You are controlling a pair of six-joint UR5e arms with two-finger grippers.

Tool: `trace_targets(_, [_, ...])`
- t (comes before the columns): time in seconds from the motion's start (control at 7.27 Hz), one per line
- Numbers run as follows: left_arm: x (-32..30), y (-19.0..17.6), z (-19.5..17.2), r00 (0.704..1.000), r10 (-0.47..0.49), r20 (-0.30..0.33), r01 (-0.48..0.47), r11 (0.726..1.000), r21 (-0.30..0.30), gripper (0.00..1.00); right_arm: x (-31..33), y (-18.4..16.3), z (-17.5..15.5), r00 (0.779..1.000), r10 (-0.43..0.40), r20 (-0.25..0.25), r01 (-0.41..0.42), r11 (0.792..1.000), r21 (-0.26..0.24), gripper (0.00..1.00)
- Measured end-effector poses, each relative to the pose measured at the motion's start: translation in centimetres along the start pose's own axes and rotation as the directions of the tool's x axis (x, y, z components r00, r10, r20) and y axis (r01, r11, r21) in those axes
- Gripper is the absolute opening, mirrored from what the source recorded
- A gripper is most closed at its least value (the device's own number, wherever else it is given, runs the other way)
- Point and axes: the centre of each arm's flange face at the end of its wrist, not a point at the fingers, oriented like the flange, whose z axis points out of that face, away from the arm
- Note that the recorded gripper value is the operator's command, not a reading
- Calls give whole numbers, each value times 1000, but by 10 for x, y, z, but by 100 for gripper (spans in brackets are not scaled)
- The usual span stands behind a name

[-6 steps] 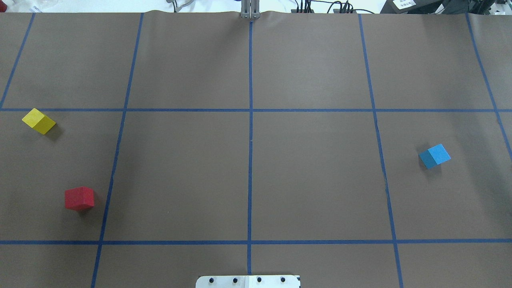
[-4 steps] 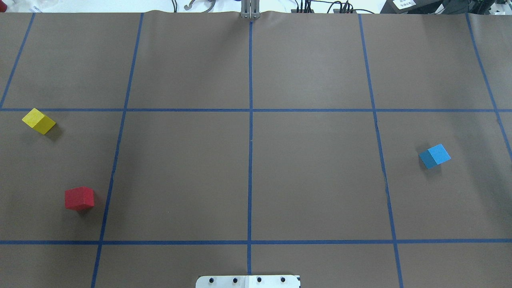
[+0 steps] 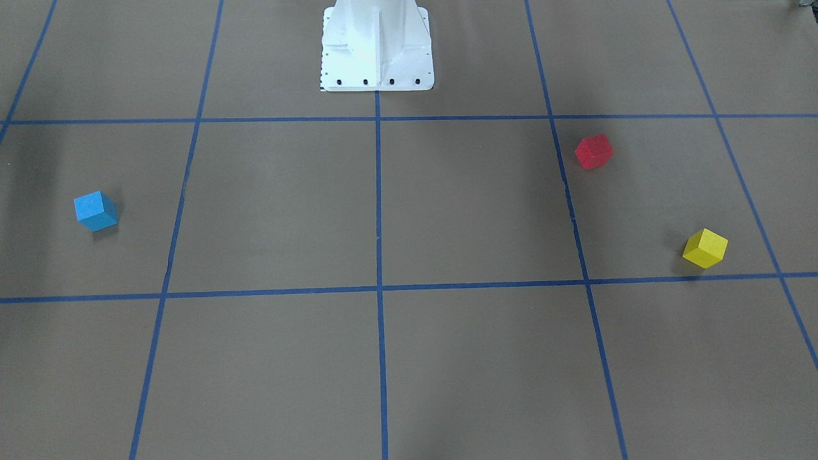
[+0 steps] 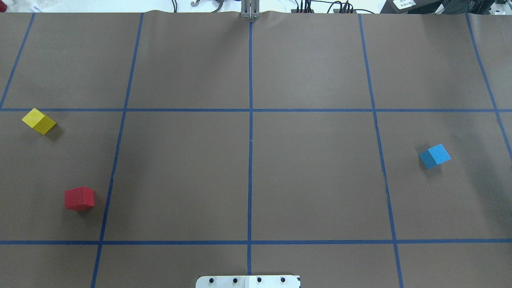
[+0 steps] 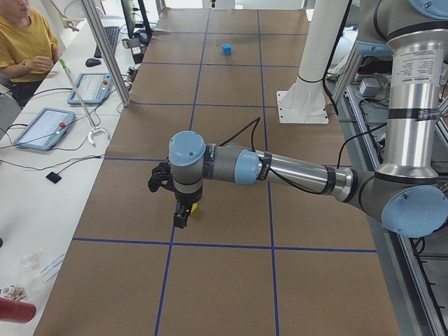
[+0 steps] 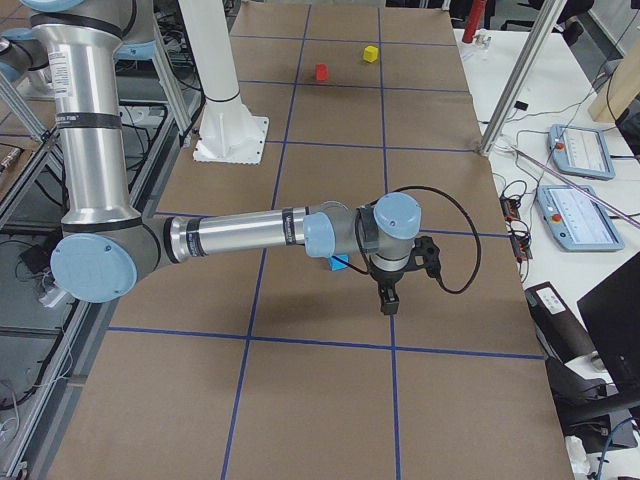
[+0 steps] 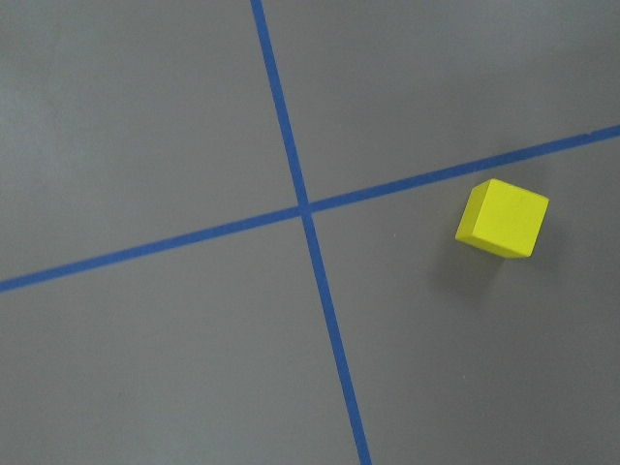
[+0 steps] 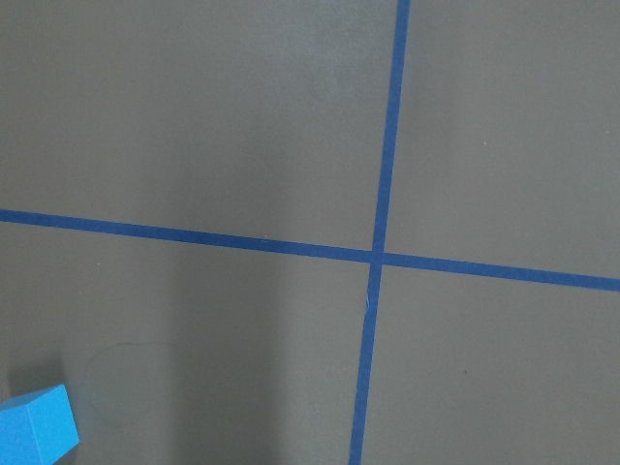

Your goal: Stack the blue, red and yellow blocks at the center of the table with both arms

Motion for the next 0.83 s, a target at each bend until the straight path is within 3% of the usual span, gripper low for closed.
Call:
trace_targets(0.41, [2,-23,-1,1000,14,1,-14,999,31,99,-103,-8,39,1000,-8,30,8,1000,1,100])
trace_targets(0.83, [3,-19,6,999,47,3,-47,998,51,100,-177,19,115,999,-25,34,22,997,76,100])
